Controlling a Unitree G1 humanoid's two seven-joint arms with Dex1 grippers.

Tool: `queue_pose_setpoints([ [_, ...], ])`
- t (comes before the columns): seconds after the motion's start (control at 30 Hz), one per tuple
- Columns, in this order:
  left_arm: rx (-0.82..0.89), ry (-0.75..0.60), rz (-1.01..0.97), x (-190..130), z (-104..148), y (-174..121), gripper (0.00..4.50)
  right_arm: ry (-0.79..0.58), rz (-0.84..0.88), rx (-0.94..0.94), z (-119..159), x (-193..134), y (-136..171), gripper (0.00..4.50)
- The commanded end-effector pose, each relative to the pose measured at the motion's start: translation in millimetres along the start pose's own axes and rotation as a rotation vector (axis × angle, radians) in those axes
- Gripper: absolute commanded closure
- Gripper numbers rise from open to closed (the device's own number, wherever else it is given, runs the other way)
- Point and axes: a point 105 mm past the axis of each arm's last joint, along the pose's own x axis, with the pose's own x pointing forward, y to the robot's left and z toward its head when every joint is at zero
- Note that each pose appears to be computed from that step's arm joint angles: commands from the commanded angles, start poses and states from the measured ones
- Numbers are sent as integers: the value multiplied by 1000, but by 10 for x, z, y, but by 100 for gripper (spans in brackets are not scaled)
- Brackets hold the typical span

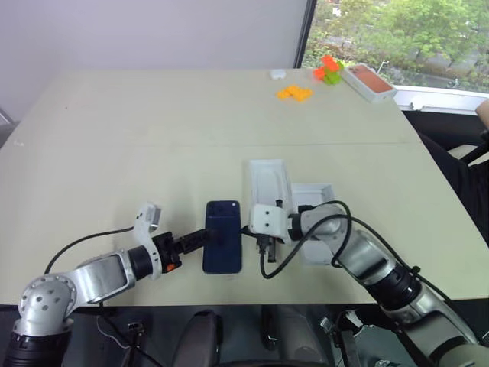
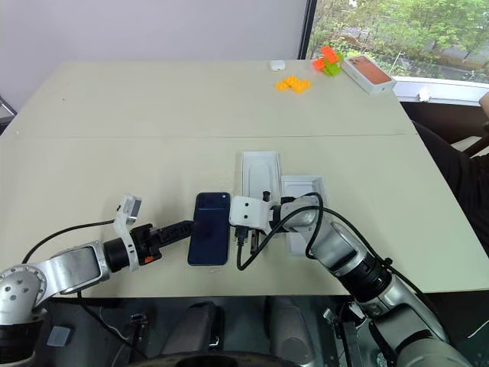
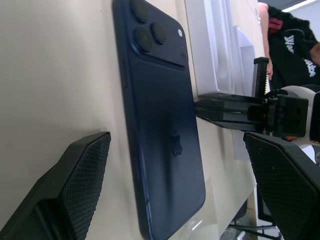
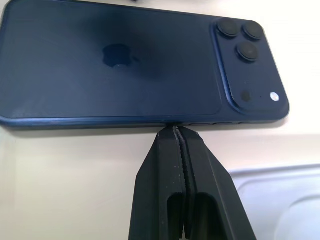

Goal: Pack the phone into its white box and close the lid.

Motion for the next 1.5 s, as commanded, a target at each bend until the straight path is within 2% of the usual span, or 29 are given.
queue_pose_setpoints([
  [0.03, -45, 22, 1, 41, -66, -17, 0, -28, 17, -46, 98, 61, 26, 444],
  [0.9, -138, 22, -50, 252, -80, -268, 0, -92, 61, -102, 199, 180, 49, 444],
  [1.23, -115, 12, -112, 258, -53, -401, 0, -97, 68, -128, 214, 187, 56, 444],
  [1.5, -80, 53, -141, 251, -130, -469, 0, -96, 66, -133, 207, 188, 56, 444],
])
